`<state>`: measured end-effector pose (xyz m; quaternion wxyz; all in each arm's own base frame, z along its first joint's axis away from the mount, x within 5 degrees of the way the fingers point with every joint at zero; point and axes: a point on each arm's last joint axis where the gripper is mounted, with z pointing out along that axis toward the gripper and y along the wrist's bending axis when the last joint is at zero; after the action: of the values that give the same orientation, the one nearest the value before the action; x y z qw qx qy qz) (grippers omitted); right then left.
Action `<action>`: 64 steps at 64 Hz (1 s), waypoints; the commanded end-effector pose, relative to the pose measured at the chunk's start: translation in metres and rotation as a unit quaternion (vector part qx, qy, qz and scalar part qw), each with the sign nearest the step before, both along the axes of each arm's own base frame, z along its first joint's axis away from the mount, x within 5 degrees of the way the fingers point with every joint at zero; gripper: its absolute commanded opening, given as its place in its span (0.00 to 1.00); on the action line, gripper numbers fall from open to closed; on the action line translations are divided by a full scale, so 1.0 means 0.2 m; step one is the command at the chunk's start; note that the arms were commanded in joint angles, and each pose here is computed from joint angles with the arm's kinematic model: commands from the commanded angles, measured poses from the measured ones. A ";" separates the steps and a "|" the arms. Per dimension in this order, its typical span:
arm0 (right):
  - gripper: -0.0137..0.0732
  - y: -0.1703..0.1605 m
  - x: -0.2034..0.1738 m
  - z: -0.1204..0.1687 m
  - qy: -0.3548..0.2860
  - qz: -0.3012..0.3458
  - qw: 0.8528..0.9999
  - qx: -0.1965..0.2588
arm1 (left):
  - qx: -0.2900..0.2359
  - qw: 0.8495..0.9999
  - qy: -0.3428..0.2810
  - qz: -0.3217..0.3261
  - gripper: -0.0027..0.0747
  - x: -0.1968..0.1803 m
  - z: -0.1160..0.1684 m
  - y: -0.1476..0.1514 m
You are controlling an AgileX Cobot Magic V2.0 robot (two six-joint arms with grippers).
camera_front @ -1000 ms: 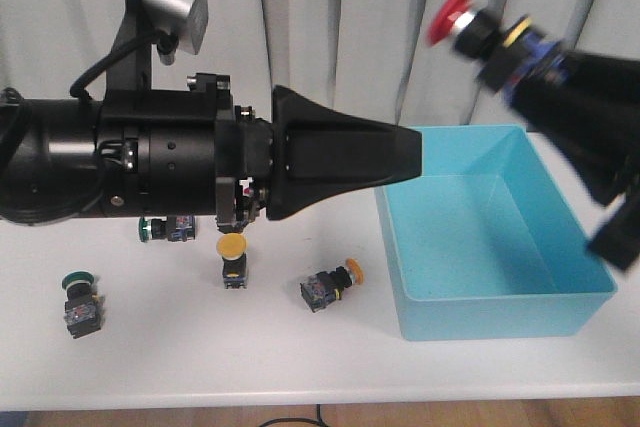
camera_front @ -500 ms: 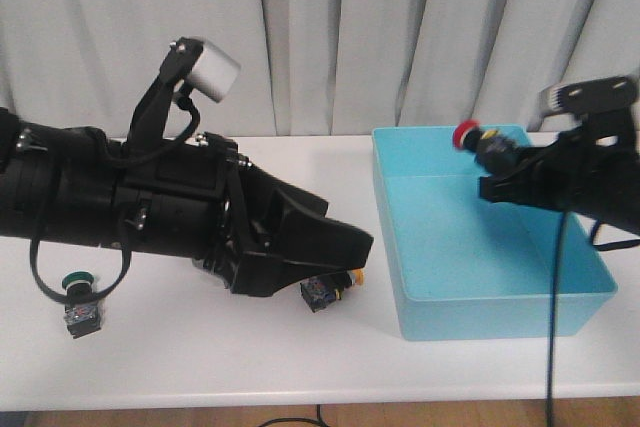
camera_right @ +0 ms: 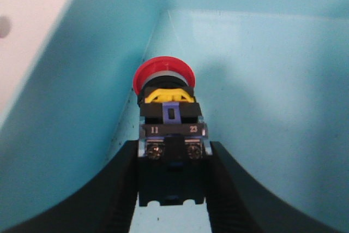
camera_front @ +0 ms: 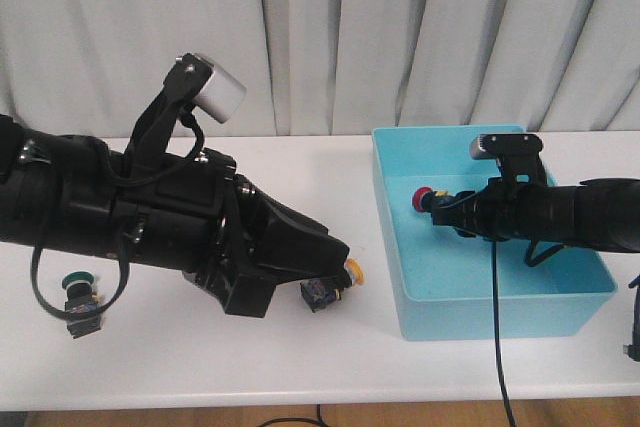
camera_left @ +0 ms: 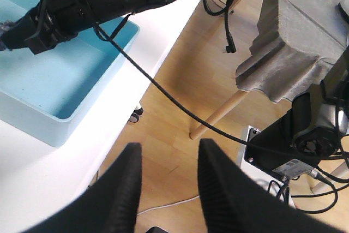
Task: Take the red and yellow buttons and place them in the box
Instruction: 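Lower the red button into the blue box with the right gripper, then open the right gripper and raise it out of the box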
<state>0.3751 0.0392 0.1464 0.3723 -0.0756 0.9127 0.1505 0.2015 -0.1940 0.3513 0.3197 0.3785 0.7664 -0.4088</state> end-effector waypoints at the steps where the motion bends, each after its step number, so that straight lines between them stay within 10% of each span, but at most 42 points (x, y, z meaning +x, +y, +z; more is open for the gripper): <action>1: 0.52 0.01 0.02 0.11 -0.027 0.010 0.999 0.019 | -0.038 0.999 -0.010 0.008 0.29 -0.02 0.10 0.00; 17: 0.84 0.02 0.01 0.15 -0.035 0.017 0.999 0.031 | -0.038 0.999 -0.012 0.012 0.28 -0.02 0.10 0.00; 29: 0.83 0.06 -0.06 0.47 -0.114 0.050 0.990 0.070 | 0.011 0.999 -0.049 0.012 0.28 0.00 0.06 0.02; 48: 0.79 0.16 -0.61 1.24 -0.320 0.195 0.916 0.141 | 0.164 0.975 -0.123 0.085 0.28 0.09 -0.01 0.13; 64: 0.79 0.15 -1.09 1.53 -0.411 0.219 0.878 0.107 | 0.222 0.929 -0.154 0.252 0.38 0.21 -0.01 0.24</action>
<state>0.1864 0.0706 0.4285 0.6528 -0.2906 0.6423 0.2773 0.2367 -0.1531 0.3287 0.3687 0.3427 0.8586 -0.0968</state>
